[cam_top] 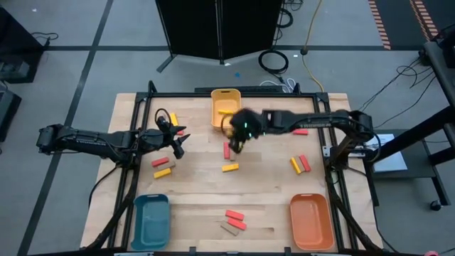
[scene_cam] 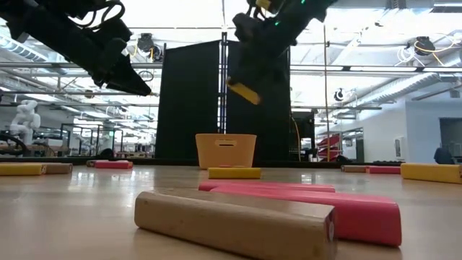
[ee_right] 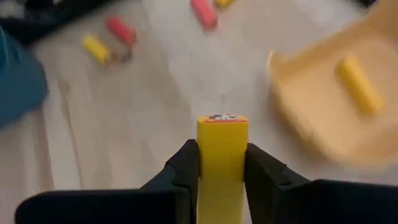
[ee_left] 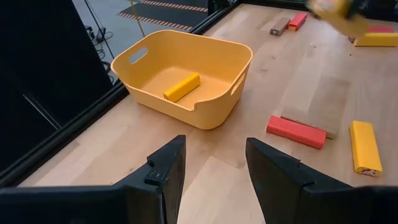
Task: Sort blocks
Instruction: Put the yellow block into the yellow bin
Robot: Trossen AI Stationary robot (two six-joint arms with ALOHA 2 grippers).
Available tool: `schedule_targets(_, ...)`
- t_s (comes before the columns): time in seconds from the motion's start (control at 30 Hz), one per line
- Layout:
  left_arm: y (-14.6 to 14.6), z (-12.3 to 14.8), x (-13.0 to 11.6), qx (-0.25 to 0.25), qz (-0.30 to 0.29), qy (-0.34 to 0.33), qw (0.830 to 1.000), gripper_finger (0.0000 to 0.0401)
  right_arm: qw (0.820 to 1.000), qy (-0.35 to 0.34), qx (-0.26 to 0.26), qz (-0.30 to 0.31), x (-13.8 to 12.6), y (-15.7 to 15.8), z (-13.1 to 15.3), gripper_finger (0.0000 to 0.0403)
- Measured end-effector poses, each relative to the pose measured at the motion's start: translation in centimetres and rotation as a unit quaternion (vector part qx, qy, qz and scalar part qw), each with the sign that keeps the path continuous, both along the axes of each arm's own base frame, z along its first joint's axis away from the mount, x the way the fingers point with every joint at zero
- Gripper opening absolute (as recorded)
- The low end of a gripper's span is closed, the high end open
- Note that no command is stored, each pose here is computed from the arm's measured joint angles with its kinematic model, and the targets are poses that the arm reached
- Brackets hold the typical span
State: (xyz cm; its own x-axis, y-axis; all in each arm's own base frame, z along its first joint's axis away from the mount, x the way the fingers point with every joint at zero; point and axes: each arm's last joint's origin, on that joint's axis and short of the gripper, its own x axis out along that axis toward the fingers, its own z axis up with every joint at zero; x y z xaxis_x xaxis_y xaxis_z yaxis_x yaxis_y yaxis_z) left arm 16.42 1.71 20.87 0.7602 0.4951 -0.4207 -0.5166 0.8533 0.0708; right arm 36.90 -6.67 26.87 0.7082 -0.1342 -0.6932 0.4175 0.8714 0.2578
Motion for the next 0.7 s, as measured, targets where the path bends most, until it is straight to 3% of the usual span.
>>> schedule_targets(0.3, 0.0, 0.0, 0.0, -0.007, 0.004, -0.005, 1.000, 0.0166, 0.997, -0.073, 0.015, -0.037, 0.3, -9.0, -0.9, 0.0065)
schedule_targets(0.7, 0.0, 0.0, 0.0, -0.006, 0.007, -0.005, 1.000, 0.0166, 0.998, 0.045, 0.005, -0.045, 2.4, -15.3, -1.1, 0.0065)
